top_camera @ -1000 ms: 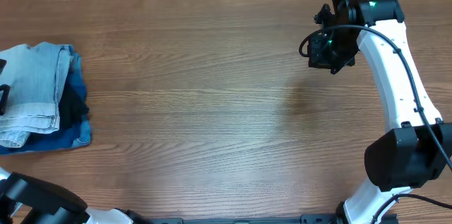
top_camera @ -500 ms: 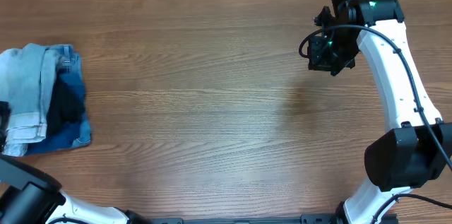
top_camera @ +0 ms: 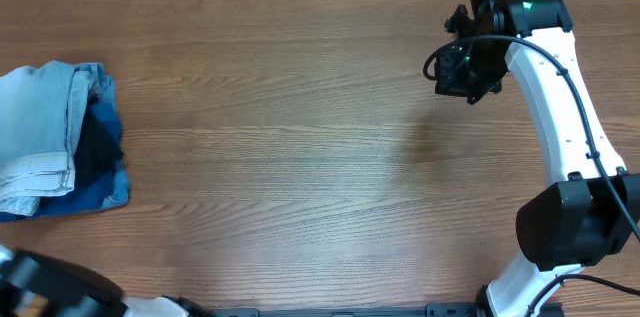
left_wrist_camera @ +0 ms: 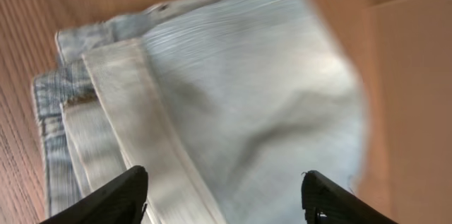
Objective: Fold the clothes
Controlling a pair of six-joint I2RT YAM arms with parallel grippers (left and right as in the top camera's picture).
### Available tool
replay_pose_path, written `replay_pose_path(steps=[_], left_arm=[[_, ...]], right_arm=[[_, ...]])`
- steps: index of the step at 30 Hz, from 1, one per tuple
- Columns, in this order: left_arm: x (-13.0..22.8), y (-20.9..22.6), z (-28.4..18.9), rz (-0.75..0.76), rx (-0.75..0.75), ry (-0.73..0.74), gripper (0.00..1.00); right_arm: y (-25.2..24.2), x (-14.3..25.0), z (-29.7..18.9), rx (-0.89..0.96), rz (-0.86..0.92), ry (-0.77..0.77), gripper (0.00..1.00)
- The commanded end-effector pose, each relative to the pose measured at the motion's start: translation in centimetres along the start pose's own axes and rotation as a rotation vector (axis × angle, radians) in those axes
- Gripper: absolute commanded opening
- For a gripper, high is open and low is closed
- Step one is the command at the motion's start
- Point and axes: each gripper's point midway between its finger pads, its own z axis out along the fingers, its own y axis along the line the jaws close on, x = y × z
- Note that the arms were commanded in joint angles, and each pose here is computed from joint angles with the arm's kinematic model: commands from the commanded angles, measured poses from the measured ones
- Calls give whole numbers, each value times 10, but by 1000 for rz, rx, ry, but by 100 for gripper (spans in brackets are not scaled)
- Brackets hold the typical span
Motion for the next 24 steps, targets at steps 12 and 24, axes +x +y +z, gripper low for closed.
replay_pose_path(steps=[12, 24], left_arm=[[254, -216, -107, 1163, 379, -20, 100], [320, -185, -78, 1207, 299, 265, 100]], right_arm=[[14, -70, -16, -48, -65, -303, 100], [-14, -48, -23, 100, 71, -249, 100]])
